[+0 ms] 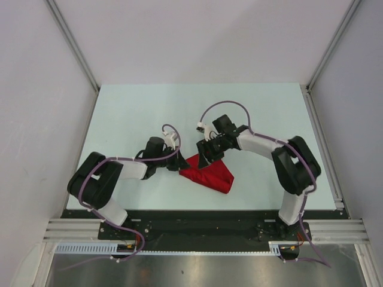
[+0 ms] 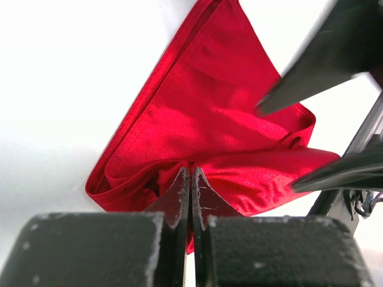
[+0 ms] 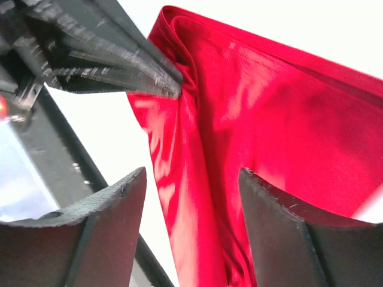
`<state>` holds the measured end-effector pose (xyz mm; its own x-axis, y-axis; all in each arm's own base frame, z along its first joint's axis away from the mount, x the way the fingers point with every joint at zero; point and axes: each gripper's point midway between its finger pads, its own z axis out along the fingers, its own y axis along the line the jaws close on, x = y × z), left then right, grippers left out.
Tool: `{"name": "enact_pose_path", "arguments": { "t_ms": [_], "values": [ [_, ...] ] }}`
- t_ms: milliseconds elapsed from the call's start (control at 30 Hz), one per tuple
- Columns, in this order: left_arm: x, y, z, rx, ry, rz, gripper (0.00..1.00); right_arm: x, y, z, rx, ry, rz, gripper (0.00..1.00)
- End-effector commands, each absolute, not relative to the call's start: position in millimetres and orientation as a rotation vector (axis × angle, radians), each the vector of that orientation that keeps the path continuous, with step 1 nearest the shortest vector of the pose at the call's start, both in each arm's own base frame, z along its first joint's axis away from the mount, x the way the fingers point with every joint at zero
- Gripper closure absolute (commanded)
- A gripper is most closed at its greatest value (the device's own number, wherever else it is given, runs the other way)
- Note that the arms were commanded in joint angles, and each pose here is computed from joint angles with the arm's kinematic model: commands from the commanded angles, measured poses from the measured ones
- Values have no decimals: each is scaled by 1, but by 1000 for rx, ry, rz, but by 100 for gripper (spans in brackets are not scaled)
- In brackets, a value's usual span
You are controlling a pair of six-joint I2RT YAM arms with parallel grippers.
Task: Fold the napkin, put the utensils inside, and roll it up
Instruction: Roll the napkin with the utensil
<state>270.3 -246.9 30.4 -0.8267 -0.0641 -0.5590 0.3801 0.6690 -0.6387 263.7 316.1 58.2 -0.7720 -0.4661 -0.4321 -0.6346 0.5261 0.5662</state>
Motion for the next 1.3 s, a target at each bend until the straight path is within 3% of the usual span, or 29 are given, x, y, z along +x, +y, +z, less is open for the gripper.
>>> {"name": "enact_pose_path", "arguments": {
  "t_ms": [0,100,300,667,800,867,900,933,1067,1100,1200,1267],
  "values": [
    [266,-237,7,176,2448,-997,100,274,311,85,-986,2315,778,31],
    [266,-238,5,161,2464,-1001,100,261,310,85,-1058,2218,511,29],
    [268,-238,4,150,2474,-1004,100,245,316,81,-1142,2043,240,28],
    [269,-239,6,150,2477,-1026,100,235,332,39,-1291,1986,75,30],
    [271,-240,11,158,2455,-1052,100,238,329,28,-1295,2040,69,35],
    [272,-243,16,171,2437,-1074,96,237,326,24,-1297,2083,108,41],
    [273,-243,19,174,2424,-1080,93,238,327,24,-1284,2101,130,49],
    [275,-243,22,175,2415,-1081,79,237,325,23,-1284,2122,144,51],
    [284,-237,37,149,2364,-1060,52,226,327,18,-1307,2203,312,63],
    [290,-231,41,128,2348,-1039,40,228,324,19,-1298,2217,330,69],
    [301,-217,57,86,2289,-983,28,211,331,21,-1339,2260,526,75],
    [303,-208,69,80,2247,-945,26,198,338,27,-1365,2284,674,77]
  ]
}}
